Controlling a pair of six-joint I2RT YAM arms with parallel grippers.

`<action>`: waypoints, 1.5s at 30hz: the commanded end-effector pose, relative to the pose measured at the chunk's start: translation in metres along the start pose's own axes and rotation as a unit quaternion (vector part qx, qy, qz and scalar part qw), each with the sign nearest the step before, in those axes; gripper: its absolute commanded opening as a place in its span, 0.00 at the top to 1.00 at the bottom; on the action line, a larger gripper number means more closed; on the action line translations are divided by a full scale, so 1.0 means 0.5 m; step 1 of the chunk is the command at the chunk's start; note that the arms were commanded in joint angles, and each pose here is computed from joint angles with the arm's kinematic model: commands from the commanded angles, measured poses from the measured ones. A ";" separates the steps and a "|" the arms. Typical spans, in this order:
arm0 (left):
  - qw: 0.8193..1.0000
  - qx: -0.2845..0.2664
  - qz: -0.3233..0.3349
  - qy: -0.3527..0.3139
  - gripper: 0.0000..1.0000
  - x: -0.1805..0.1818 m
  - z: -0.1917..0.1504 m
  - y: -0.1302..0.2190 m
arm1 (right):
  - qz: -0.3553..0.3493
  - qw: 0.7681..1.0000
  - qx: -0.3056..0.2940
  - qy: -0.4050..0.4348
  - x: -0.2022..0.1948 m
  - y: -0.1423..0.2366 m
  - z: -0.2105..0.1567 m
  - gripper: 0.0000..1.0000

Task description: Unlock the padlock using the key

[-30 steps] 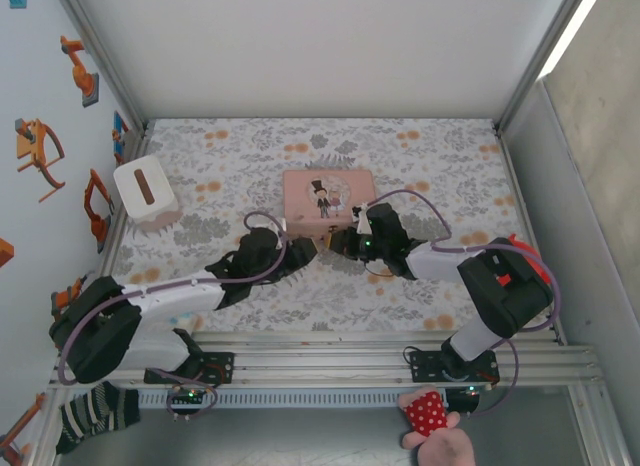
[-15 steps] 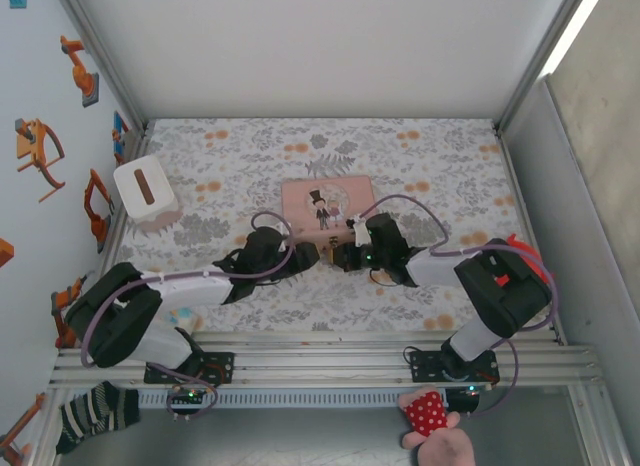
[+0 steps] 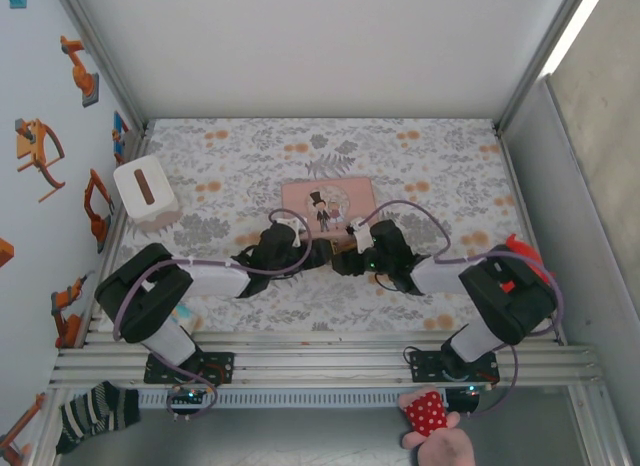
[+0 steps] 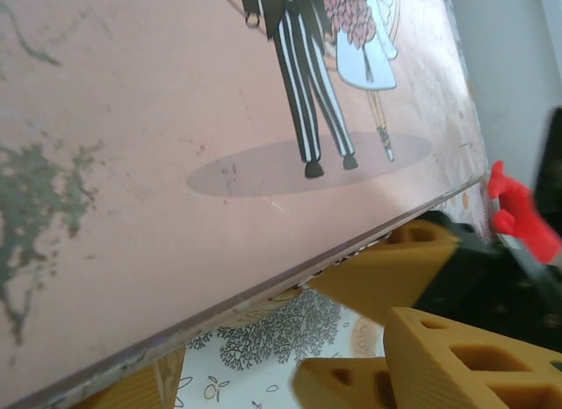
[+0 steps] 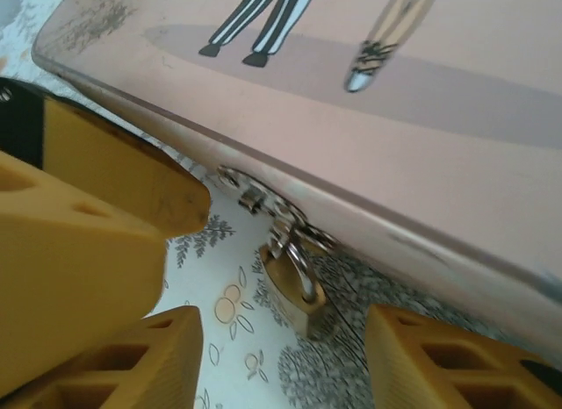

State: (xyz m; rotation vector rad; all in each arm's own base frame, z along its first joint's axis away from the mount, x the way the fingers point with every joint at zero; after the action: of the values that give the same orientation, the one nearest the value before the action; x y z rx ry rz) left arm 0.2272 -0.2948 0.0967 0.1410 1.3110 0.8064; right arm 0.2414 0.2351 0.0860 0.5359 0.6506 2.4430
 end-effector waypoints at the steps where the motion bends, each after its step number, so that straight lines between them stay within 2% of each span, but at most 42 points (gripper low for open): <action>1: 1.000 -0.006 -0.002 -0.026 0.37 -0.006 -0.003 -0.015 | -0.062 0.998 -0.017 0.011 -0.014 0.046 0.026 0.47; 5: 1.000 -0.007 -0.002 -0.027 0.37 0.003 -0.007 -0.032 | -0.084 0.996 0.007 -0.012 -0.009 0.094 0.006 0.48; 9: 0.999 -0.001 -0.012 -0.032 0.39 -0.002 -0.008 -0.048 | -0.064 0.996 0.026 -0.048 0.007 0.120 -0.003 0.52; 14: 0.998 0.006 0.010 -0.056 0.40 0.000 -0.016 -0.061 | -0.070 0.994 0.025 -0.086 0.006 0.146 0.004 0.52; 20: 0.988 -0.008 0.106 -0.108 0.41 -0.011 -0.025 -0.071 | -0.104 0.987 -0.010 -0.124 -0.008 0.196 0.033 0.54; 23: 0.982 -0.023 0.157 -0.105 0.42 -0.002 -0.024 -0.073 | -0.104 0.984 -0.014 -0.142 -0.012 0.214 0.041 0.56; 31: 0.960 -0.015 0.262 -0.102 0.42 0.019 -0.025 -0.076 | -0.101 0.983 -0.013 -0.151 -0.014 0.229 0.047 0.56; 38: 0.965 -0.031 0.251 -0.076 0.45 0.007 -0.019 -0.088 | -0.097 0.984 -0.018 -0.149 -0.011 0.233 0.050 0.57; 45: 0.970 -0.044 0.232 -0.059 0.40 -0.006 -0.018 -0.098 | -0.096 0.984 -0.018 -0.149 -0.012 0.233 0.048 0.58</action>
State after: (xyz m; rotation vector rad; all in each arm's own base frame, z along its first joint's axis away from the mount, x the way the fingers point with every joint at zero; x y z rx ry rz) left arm 0.2371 -0.3316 0.0695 0.4688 1.1282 1.2081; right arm 0.2092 0.1542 0.1579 0.7661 0.5371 2.1260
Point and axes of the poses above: each hand's point on the last joint's axis, 136 mm out from that joint toward the fingers, its own y axis back along the fingers, its own x axis along the line the jaws close on, z = x × y, the point moved 5 cm from there along y, back along the fingers, and after that the axes turned 14 degrees about y, right-handed, at the moved point
